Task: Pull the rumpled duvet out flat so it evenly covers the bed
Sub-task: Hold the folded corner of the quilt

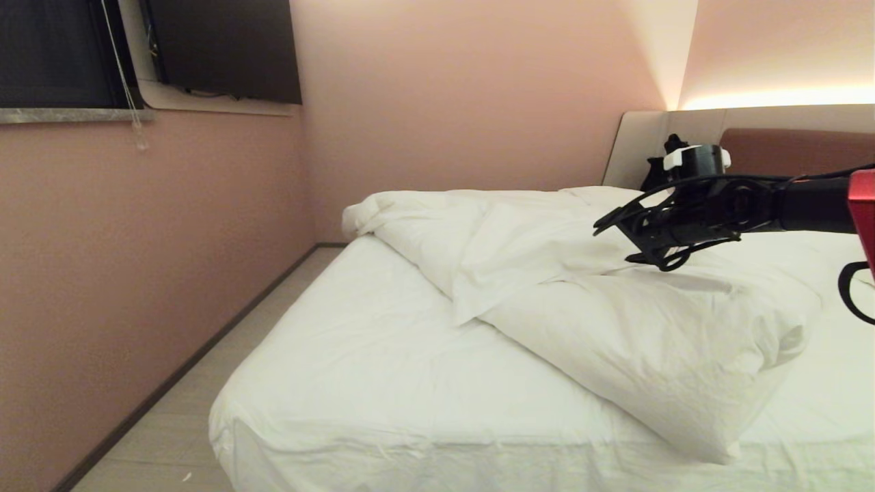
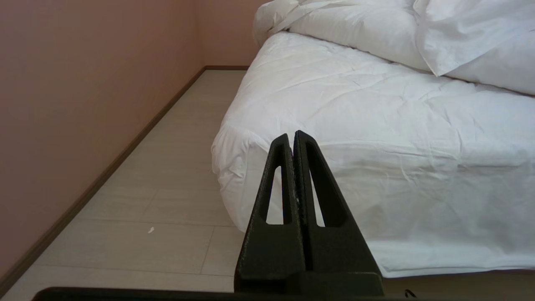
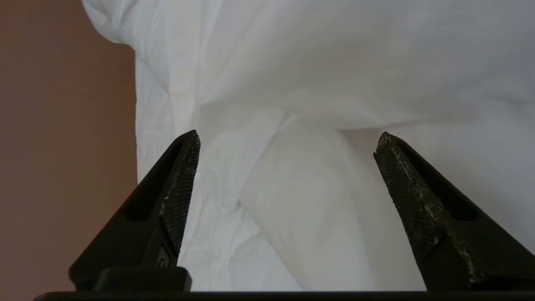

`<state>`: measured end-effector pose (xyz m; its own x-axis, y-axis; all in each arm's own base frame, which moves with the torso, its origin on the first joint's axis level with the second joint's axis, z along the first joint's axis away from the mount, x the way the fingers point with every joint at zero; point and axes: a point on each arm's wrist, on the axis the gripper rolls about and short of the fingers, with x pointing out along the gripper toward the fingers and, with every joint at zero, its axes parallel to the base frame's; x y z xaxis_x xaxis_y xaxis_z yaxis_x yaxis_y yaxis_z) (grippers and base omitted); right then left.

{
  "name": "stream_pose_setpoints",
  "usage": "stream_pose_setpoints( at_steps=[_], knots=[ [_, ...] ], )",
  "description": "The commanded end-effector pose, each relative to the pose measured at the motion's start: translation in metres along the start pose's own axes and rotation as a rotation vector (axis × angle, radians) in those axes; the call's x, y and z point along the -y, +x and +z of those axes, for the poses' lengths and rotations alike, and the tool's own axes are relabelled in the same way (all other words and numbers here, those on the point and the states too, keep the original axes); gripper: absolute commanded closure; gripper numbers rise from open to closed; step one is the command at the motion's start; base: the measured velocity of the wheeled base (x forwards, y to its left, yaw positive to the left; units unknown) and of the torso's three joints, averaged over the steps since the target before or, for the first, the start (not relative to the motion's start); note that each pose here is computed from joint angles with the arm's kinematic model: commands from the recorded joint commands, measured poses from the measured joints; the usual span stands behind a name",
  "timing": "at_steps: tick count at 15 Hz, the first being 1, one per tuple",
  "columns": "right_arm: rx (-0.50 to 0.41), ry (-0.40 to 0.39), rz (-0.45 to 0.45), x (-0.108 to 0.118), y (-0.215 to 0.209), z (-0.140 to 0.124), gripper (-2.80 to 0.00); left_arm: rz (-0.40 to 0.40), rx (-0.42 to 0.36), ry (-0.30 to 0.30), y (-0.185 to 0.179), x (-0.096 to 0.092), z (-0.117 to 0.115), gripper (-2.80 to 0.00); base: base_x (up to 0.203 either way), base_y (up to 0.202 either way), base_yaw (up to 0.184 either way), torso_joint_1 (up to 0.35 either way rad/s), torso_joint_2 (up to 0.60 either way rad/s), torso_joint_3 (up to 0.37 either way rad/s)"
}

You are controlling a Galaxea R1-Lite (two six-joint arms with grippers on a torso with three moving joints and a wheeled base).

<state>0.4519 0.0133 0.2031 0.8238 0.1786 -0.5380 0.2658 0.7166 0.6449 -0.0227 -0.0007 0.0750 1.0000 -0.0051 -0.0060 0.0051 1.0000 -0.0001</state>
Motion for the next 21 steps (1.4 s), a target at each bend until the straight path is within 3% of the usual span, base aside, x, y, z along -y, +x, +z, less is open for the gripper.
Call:
stream_pose_setpoints(
  at_steps=[1,5,8,13,21],
  knots=[
    [-0.02,0.038,-0.01,0.003,-0.032,0.008,-2.8,0.0,0.0,0.0,0.0,0.0,0.0,0.0,0.0,0.0,0.0,0.0,0.0,0.0],
    [0.005,0.08,-0.014,0.018,-0.046,0.024,-2.8,0.0,0.0,0.0,0.0,0.0,0.0,0.0,0.0,0.0,0.0,0.0,0.0,0.0],
    [0.01,0.126,-0.036,0.048,-0.037,0.041,-2.8,0.0,0.0,0.0,0.0,0.0,0.0,0.0,0.0,0.0,0.0,0.0,0.0,0.0],
    [-0.023,0.17,-0.044,0.081,-0.012,0.052,-2.8,0.0,0.0,0.0,0.0,0.0,0.0,0.0,0.0,0.0,0.0,0.0,0.0,0.0],
    [0.006,0.162,0.006,0.097,0.019,0.058,-2.8,0.0,0.0,0.0,0.0,0.0,0.0,0.0,0.0,0.0,0.0,0.0,0.0,0.0]
  ],
)
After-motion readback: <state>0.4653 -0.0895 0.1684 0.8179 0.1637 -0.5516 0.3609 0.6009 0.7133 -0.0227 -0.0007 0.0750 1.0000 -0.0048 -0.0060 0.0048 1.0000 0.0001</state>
